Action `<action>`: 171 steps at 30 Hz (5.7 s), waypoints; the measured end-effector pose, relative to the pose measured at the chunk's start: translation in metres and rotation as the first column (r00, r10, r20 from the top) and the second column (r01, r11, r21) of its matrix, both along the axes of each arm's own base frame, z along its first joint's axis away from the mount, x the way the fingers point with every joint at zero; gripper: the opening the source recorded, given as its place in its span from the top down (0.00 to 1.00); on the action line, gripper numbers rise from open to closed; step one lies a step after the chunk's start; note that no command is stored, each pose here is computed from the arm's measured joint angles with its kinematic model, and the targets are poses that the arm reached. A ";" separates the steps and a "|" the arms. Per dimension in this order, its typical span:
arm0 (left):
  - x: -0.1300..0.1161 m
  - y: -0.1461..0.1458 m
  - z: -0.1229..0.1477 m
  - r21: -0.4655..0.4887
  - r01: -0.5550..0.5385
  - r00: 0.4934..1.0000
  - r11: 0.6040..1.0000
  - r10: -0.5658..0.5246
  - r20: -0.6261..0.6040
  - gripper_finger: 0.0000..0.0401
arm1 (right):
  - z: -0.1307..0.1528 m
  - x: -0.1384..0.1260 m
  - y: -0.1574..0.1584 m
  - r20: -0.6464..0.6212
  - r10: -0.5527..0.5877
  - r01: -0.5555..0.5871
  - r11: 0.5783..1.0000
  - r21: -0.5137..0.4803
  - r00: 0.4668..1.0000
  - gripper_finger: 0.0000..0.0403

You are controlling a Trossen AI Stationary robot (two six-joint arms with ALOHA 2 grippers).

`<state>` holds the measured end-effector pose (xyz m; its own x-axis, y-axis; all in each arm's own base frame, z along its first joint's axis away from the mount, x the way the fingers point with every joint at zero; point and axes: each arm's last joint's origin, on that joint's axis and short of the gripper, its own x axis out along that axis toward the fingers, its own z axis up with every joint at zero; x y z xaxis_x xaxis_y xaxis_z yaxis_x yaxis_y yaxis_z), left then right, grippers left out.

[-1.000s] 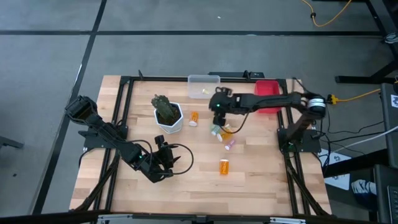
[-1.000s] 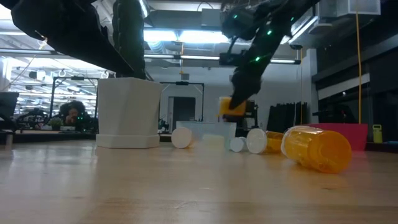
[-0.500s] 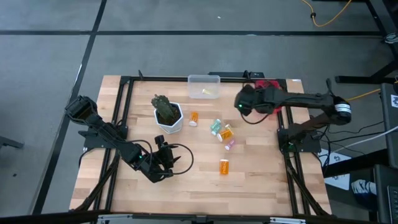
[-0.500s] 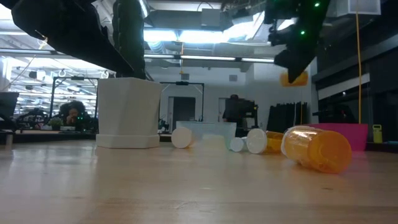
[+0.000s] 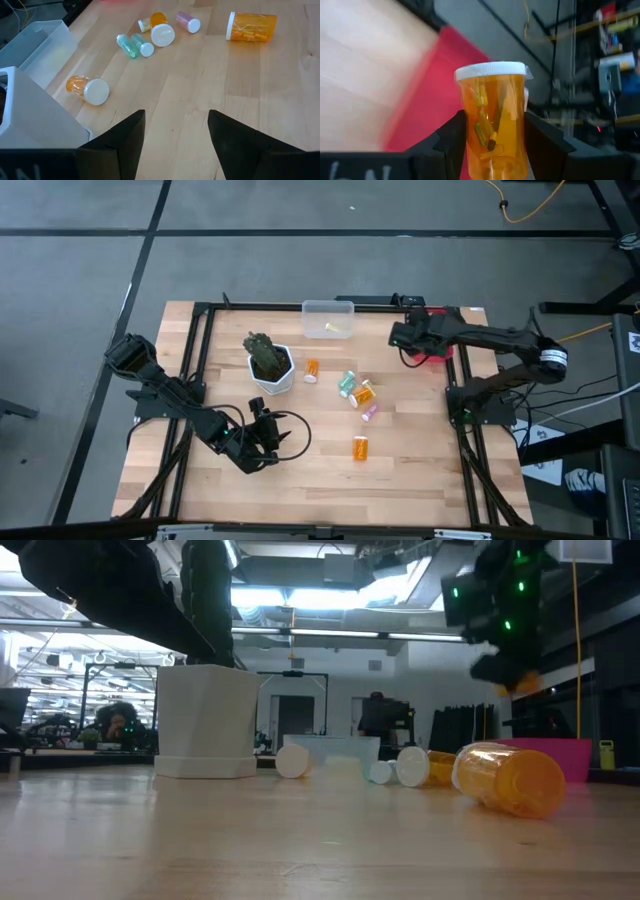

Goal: Pick and place medicine bottles into bin by pill shape (circle, oval)
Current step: Put the large orange pill bottle into the red bin

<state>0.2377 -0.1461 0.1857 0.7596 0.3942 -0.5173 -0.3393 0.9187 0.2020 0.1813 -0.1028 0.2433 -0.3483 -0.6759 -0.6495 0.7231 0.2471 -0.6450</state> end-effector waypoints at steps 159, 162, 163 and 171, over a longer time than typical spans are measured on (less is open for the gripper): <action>0.002 0.002 0.001 0.020 0.001 1.000 1.000 -0.001 -0.002 0.47 | -0.067 0.118 0.083 0.295 0.733 -0.770 0.472 0.430 0.613 0.57; 0.002 0.002 0.001 0.020 0.001 1.000 1.000 -0.001 -0.001 0.47 | -0.050 0.123 0.081 0.253 0.741 -0.758 0.491 0.429 0.622 0.57; 0.002 0.002 0.001 0.020 0.001 1.000 1.000 -0.001 -0.002 0.47 | -0.045 0.123 0.081 0.240 0.743 -0.754 0.494 0.433 0.624 0.57; 0.002 0.002 0.001 0.032 0.010 1.000 0.999 -0.010 -0.008 0.47 | -0.009 0.119 0.079 0.093 0.758 -0.691 0.528 0.494 0.646 0.57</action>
<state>0.2399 -0.1437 0.1862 0.7593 0.4032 -0.5107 -0.3283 0.9150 0.2343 0.3002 -0.0238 0.2340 0.0304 -0.3716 -0.9279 0.0863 0.9258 -0.3679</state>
